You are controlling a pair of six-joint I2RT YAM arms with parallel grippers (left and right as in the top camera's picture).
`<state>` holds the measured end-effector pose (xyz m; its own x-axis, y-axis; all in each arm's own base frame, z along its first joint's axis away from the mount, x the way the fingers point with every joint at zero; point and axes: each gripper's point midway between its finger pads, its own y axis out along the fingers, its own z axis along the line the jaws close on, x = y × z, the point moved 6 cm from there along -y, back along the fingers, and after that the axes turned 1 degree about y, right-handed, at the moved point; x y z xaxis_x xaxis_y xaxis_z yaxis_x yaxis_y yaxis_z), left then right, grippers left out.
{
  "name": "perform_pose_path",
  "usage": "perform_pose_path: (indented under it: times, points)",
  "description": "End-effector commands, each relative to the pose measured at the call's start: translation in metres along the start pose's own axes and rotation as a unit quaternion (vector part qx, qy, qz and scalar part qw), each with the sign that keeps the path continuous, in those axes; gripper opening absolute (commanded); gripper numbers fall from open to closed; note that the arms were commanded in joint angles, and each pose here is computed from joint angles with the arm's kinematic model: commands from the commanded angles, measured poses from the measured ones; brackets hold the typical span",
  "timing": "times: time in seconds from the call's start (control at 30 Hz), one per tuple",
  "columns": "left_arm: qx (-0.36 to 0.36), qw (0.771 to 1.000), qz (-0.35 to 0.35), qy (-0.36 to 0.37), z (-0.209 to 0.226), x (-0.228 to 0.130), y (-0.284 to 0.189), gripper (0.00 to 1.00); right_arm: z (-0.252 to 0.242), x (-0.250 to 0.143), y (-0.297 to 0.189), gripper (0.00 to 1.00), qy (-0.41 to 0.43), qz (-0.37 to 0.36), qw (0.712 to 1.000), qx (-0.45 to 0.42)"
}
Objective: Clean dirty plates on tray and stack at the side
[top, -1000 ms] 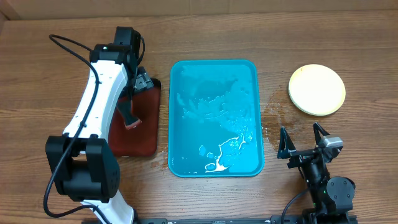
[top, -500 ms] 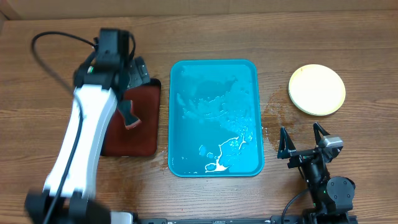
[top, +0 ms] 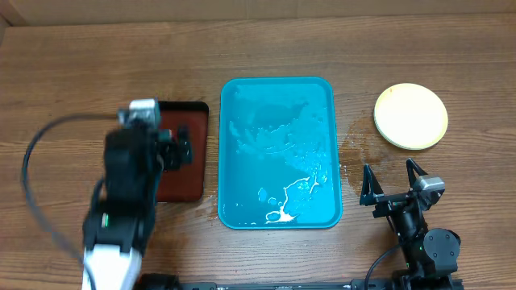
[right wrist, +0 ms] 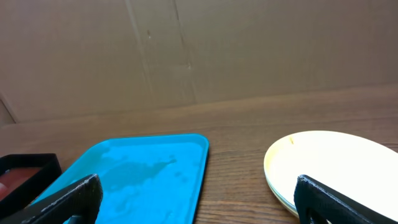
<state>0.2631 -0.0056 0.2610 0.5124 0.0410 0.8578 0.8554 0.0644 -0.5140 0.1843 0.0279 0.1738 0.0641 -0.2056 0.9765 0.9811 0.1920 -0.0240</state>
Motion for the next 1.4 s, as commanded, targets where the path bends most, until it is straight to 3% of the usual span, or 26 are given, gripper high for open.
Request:
perform_pose_path:
  times: [0.0,0.23,0.63,0.8,1.03,1.37]
  points:
    - [-0.006,0.997,-0.068,0.032,0.005,-0.013,-0.028,1.0,-0.001,-0.002,0.0,1.0,-0.004,-0.003,1.0,-0.003]
    - [-0.005,0.99,-0.138,0.031,0.01,-0.045,-0.042,1.0,-0.001,-0.002,0.0,1.0,-0.004,-0.003,1.0,-0.003]
    - [-0.003,0.955,-0.296,-0.009,0.018,-0.078,-0.046,1.0,-0.001,-0.002,0.0,1.0,-0.004,-0.003,1.0,-0.003]
    - [-0.003,0.953,-0.303,-0.009,0.018,-0.093,-0.037,1.0,-0.001,-0.002,0.0,1.0,-0.004,-0.003,1.0,-0.003]
    - [-0.024,0.972,-0.232,0.009,0.012,-0.125,-0.014,1.0,-0.001,-0.002,0.0,1.0,-0.004,-0.003,1.0,-0.003]
    - [-0.033,0.972,-0.231,0.022,0.009,-0.125,-0.014,1.0,-0.001,-0.002,0.0,1.0,-0.004,-0.003,1.0,-0.003]
